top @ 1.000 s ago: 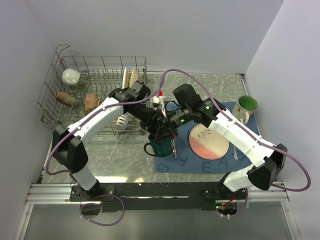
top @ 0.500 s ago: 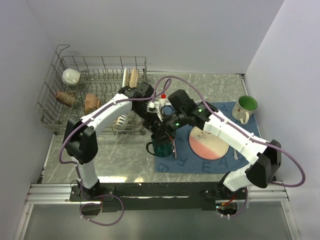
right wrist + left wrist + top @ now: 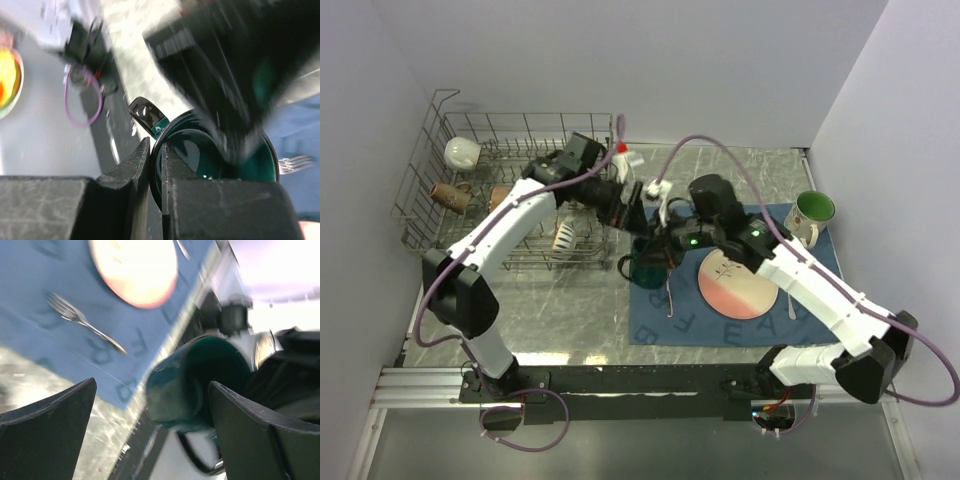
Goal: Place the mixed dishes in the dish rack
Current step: Pass the cup from the left arm to the right, then pass the cup from the right arm to the left
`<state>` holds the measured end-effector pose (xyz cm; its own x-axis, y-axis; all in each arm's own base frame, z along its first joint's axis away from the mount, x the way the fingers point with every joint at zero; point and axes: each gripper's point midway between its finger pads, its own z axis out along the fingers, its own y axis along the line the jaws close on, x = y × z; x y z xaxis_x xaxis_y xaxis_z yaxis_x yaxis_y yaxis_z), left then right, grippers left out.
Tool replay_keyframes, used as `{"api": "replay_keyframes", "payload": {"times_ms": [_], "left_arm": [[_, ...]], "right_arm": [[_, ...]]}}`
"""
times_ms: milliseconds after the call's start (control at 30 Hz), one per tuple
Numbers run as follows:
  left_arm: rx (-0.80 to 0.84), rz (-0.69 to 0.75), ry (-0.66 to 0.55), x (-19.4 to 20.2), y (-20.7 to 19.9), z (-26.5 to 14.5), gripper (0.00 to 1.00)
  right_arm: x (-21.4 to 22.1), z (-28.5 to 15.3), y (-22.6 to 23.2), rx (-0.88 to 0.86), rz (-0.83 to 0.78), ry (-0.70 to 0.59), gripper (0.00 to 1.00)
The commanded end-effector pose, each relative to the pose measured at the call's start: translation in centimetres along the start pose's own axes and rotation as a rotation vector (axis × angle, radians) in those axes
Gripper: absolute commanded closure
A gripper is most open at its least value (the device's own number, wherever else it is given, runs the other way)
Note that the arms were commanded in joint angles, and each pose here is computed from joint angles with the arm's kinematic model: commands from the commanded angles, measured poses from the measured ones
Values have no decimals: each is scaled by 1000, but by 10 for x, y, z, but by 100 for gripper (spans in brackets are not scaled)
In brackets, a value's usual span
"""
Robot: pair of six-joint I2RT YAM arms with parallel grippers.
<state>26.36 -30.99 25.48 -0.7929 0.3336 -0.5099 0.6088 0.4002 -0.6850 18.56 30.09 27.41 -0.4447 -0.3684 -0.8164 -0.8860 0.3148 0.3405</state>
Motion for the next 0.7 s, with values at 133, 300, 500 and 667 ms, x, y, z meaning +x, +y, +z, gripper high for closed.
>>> {"api": "replay_keyframes", "payload": {"times_ms": [133, 300, 500, 667], "left_arm": [[-331, 42, -510, -90, 9, -108, 0], [-329, 139, -716, -98, -14, -138, 1], [-278, 196, -873, -97, -39, -159, 1], [-266, 209, -947, -93, -46, -169, 1]], "right_arm": [[-98, -63, -15, 92, 47, -376, 100], [-124, -65, -21, 28, 190, -357, 100], [-153, -66, -11, -144, 329, -382, 100], [-179, -67, -6, -317, 383, -451, 100]]}}
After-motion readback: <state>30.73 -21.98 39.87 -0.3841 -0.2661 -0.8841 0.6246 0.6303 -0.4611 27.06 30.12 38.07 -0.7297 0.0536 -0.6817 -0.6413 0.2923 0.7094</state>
